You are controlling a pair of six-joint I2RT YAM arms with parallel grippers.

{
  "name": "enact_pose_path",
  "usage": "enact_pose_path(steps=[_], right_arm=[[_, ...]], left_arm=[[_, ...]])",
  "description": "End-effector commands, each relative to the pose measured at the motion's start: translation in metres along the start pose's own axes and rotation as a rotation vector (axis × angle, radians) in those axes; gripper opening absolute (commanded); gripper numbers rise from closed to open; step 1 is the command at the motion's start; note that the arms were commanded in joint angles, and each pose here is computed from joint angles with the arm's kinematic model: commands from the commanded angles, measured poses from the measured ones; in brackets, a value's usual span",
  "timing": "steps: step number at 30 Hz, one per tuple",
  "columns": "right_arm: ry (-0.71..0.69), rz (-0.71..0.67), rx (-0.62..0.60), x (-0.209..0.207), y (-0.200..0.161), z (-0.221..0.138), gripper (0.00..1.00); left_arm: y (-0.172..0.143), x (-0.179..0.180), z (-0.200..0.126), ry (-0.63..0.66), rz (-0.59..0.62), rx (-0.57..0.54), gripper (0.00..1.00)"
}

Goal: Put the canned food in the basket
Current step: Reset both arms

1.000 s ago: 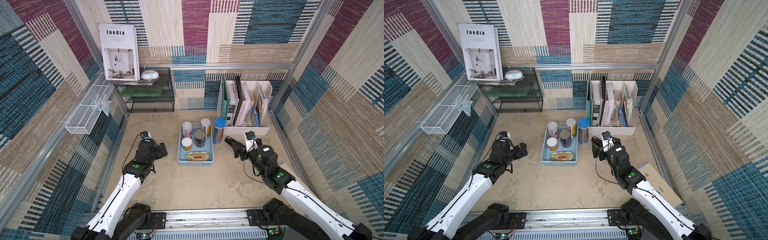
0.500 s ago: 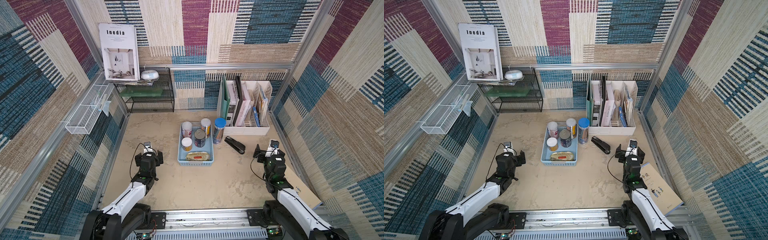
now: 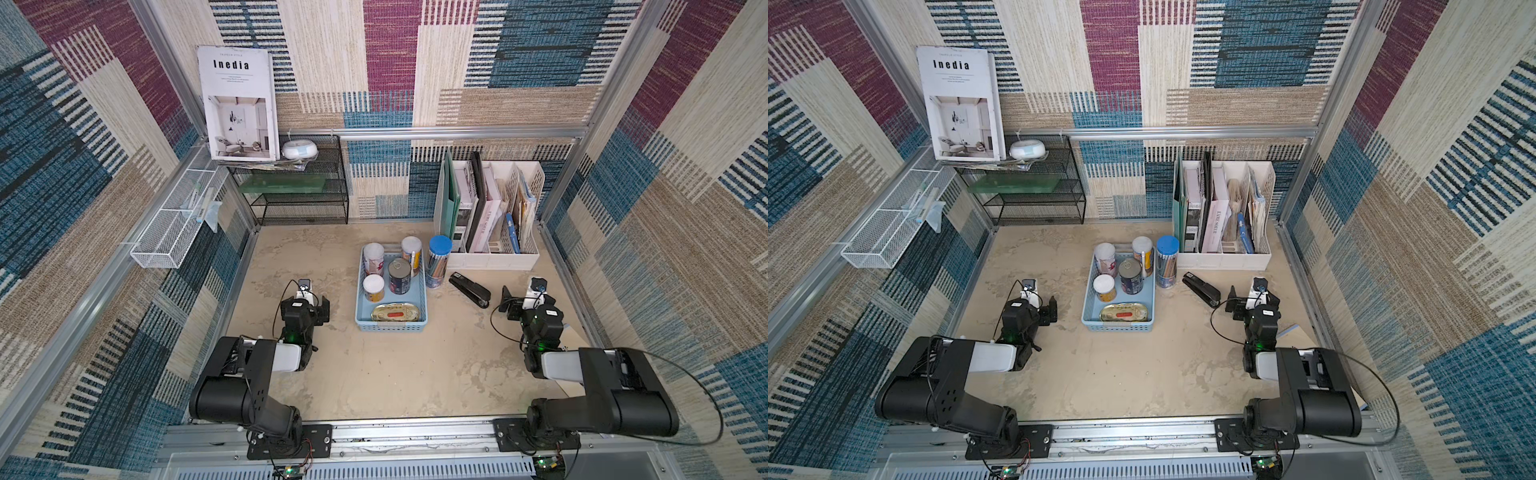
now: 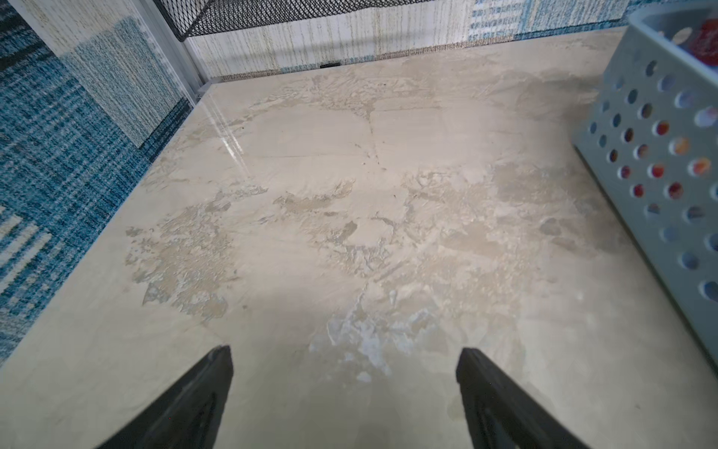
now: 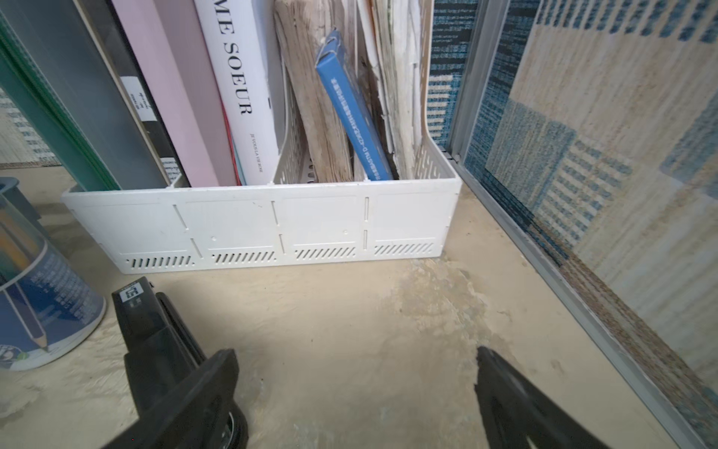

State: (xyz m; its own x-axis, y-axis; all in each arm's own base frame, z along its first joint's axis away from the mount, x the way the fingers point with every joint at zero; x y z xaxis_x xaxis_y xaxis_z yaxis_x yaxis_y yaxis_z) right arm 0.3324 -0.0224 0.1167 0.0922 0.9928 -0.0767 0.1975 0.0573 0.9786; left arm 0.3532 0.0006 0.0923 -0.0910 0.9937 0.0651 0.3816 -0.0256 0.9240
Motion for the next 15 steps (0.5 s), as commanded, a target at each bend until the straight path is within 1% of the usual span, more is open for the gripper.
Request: enact_pose_path(steps=[1,3,4,5,7,8,9,10,11,15], right_arm=[[0.005,0.015,-0.106,0.001,0.020,0.008,0.99],[0.026,-0.012,-0.021,0.004,0.015,0.016,0.99],[0.019,0.002,-0.064,0.004,0.018,0.013,0.99],[0.019,0.005,-0.073,0.003,0.018,0.012,0.99],[0.034,-0.018,-0.022,0.006,0.015,0.016,0.99],[0.023,-0.002,-0.049,0.004,0.017,0.015,0.99],[0.024,-0.005,-0.050,0.004,0.018,0.014,0.99],[0.033,-0.017,-0.028,0.006,0.016,0.016,0.99],[0.028,-0.012,-0.043,0.005,0.017,0.015,0.99],[0.030,-0.014,-0.038,0.005,0.017,0.015,0.99]], left_arm=[[0.014,-0.006,0.006,-0.080,-0.017,-0.026,0.95],[0.016,-0.004,0.012,-0.099,-0.040,-0.006,0.96],[0.015,-0.002,0.014,-0.109,-0.055,0.017,0.97],[0.016,0.000,0.015,-0.108,-0.067,0.022,0.99],[0.016,0.002,0.016,-0.113,-0.076,0.027,0.99],[0.016,0.002,0.016,-0.113,-0.077,0.023,0.99],[0.016,0.002,0.016,-0.113,-0.078,0.025,0.99],[0.016,0.002,0.016,-0.113,-0.078,0.024,0.99],[0.017,0.001,0.016,-0.114,-0.077,0.021,0.99],[0.017,0.001,0.016,-0.115,-0.078,0.022,0.99]])
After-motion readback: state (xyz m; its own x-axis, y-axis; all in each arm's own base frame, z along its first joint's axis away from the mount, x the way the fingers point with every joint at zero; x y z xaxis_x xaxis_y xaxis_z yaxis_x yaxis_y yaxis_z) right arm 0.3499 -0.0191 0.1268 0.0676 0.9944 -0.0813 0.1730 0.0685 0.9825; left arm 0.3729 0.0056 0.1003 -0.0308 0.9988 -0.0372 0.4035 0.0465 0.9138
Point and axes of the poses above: each gripper's point midway between its finger pads, its own z axis out along the fingers, its own x axis along the line the jaws close on, y = z × x, the point moved 3 cm from there along -z, back along the fingers, and after that the axes turned 4 degrees about -z, right-handed, at the moved point
